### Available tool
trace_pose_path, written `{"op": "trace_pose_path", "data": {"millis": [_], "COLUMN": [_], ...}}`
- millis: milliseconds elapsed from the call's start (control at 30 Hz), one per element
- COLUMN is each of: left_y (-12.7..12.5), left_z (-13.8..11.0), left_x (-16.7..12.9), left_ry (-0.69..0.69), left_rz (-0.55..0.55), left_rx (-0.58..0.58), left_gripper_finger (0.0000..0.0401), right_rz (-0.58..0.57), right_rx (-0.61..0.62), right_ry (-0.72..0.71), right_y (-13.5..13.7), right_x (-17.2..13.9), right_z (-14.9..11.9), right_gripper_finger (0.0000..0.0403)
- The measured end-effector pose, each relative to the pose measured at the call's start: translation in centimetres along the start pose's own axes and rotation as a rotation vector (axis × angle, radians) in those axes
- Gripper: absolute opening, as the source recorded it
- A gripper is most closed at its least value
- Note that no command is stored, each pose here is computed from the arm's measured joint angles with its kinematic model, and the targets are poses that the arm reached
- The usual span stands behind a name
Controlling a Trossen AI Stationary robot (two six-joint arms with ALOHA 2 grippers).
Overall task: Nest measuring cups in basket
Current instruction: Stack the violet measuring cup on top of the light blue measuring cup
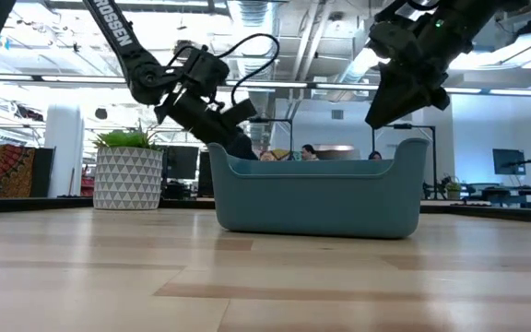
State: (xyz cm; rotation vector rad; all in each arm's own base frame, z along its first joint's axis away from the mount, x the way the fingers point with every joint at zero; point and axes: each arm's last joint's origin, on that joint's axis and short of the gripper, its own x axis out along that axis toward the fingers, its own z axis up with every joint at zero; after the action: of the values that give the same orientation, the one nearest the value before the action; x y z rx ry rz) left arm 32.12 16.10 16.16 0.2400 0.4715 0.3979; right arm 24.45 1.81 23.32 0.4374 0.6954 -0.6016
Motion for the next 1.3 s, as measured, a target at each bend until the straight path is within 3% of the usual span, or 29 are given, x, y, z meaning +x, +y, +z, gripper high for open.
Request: {"op": "trace_pose_path", "data": {"millis": [300, 600, 700, 800, 867, 1100, 1300], "left_y": [2.9, 2.3, 1.8, 1.4, 1.3, 2.6, 3.9], "left_z": [1.0, -0.3, -0.9, -1.2, -1.1, -0.3, -0.2], "left_x": [0.3, -0.3, -0.5, -0.6, -0.4, -0.2, -0.2], "left_ry": [-0.043, 0.145, 0.195, 0.186, 0.157, 0.044, 0.044], "left_rz": [0.024, -0.055, -0.152, -0.258, -0.273, -0.201, -0.164], "left_rx": [-0.031, 0.037, 0.08, 0.089, 0.09, 0.116, 0.077], "left_gripper_finger": [0.0135, 0.0135, 0.0132, 0.0117, 0.0101, 0.0045, 0.0006], "right_rz": [0.001, 0.002, -0.012, -0.013, -0.013, 0.001, 0.002], "right_rx": [0.009, -0.017, -0.014, -0.012, -0.009, -0.001, -0.002], "right_ry": [-0.001, -0.008, -0.021, -0.026, -0.033, -0.026, -0.037], "right_y": [0.1, 0.6, 0.5, 0.5, 0.5, 0.8, 1.1], "right_x": [-0.1, -0.4, -0.4, -0.4, -0.4, -0.6, -0.8], "right_z": [-0.1, -0.6, -0.5, -0.5, -0.4, -0.7, -1.0], "right_gripper_finger": [0.0107, 0.0107, 0.0107, 0.0107, 0.0107, 0.0107, 0.0107]}}
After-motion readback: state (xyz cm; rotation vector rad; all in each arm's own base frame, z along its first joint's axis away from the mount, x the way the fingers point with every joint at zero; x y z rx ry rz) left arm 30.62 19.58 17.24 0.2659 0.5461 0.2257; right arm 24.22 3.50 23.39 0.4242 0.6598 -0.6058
